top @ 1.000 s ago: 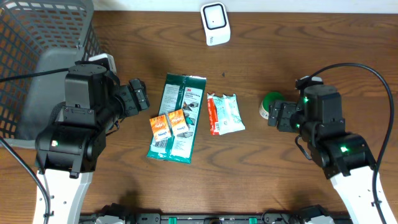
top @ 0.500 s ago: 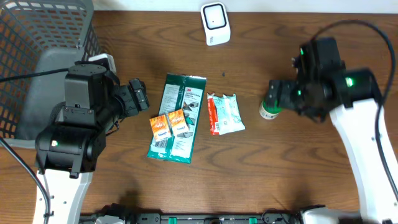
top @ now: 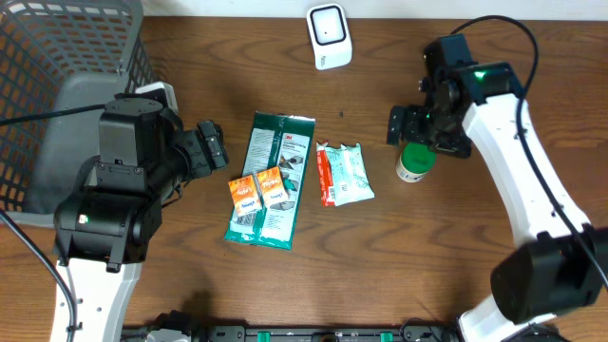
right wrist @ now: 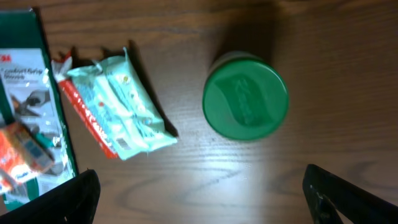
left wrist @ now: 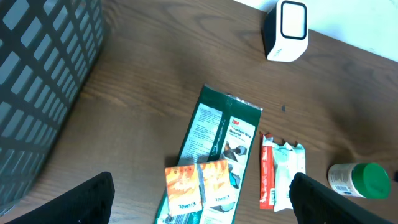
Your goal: Scan the item barcode
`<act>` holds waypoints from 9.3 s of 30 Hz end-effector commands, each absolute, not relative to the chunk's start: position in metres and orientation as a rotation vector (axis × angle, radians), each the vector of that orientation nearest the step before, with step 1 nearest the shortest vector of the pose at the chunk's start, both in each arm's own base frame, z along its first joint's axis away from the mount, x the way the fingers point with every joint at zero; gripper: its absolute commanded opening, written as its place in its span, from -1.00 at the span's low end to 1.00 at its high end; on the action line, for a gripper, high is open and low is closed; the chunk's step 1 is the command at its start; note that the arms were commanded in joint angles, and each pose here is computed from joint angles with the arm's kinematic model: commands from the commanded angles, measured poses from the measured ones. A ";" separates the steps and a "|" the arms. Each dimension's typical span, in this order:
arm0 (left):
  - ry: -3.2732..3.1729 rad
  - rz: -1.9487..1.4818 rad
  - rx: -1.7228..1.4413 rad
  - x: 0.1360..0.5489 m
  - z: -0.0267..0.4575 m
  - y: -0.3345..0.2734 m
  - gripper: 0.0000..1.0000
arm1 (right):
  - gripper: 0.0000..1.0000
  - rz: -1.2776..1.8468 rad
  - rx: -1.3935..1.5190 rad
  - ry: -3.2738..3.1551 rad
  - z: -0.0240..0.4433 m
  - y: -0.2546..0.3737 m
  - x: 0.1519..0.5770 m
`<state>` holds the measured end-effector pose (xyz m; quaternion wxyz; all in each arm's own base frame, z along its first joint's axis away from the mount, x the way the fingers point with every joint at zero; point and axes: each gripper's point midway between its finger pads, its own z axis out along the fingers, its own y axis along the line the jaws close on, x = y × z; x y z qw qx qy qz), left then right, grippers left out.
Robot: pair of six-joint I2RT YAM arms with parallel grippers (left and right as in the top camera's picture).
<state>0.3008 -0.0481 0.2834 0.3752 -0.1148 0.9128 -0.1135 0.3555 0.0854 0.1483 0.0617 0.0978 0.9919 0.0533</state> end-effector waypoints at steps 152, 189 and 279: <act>2.319 -0.273 -0.300 0.302 0.289 -0.045 0.80 | -0.38 -0.446 0.652 1.887 0.087 0.042 0.424; 2.319 -0.273 -0.300 0.302 0.289 -0.045 0.80 | 0.65 -0.474 0.592 2.017 0.063 0.047 0.410; 2.319 -0.273 -0.300 0.302 0.289 -0.045 0.81 | 0.37 0.058 -0.322 2.906 0.047 0.076 0.365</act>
